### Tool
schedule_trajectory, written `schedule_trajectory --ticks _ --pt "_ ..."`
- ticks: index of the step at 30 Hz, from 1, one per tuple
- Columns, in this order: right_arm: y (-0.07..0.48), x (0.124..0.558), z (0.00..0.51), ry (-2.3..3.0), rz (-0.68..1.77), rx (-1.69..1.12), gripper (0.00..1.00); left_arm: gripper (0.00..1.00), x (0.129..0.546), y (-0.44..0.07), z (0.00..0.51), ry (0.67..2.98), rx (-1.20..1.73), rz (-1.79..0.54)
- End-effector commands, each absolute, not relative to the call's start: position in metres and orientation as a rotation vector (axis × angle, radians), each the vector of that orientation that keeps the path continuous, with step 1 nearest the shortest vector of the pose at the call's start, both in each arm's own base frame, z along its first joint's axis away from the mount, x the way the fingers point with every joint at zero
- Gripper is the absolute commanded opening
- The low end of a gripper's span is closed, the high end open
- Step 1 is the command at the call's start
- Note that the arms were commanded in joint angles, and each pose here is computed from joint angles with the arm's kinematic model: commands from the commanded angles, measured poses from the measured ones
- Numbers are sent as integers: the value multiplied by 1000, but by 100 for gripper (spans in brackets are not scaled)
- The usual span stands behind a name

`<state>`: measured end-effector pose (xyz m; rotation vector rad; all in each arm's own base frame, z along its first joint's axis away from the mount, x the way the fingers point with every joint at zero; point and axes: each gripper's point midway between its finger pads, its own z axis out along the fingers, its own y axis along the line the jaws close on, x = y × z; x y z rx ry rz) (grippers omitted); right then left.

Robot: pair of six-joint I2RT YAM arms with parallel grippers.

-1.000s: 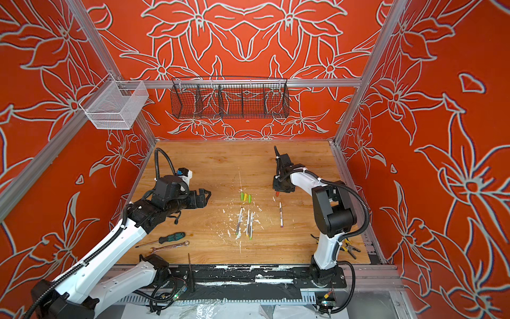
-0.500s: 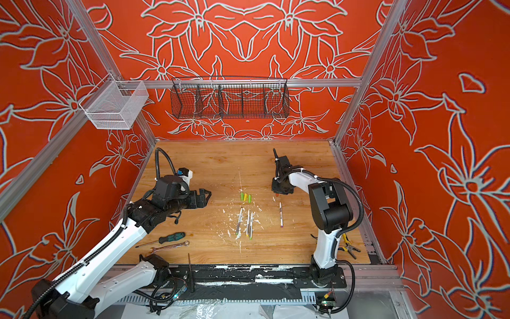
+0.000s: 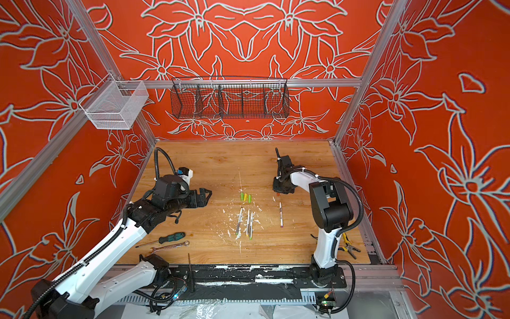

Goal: Insert the pens into the pen caps
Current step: 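Close the right gripper on the red pen cap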

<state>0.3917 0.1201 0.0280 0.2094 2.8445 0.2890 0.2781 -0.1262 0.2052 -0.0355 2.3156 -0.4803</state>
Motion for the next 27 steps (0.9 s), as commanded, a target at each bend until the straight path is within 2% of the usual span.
schedule_trajectory --ticks 1,27 --pt "120 388 22 2869 309 208 15 97 282 -134 215 2292 -26 -516" --pt "122 375 32 2880 330 113 5 97 291 -155 199 2324 8 -546"
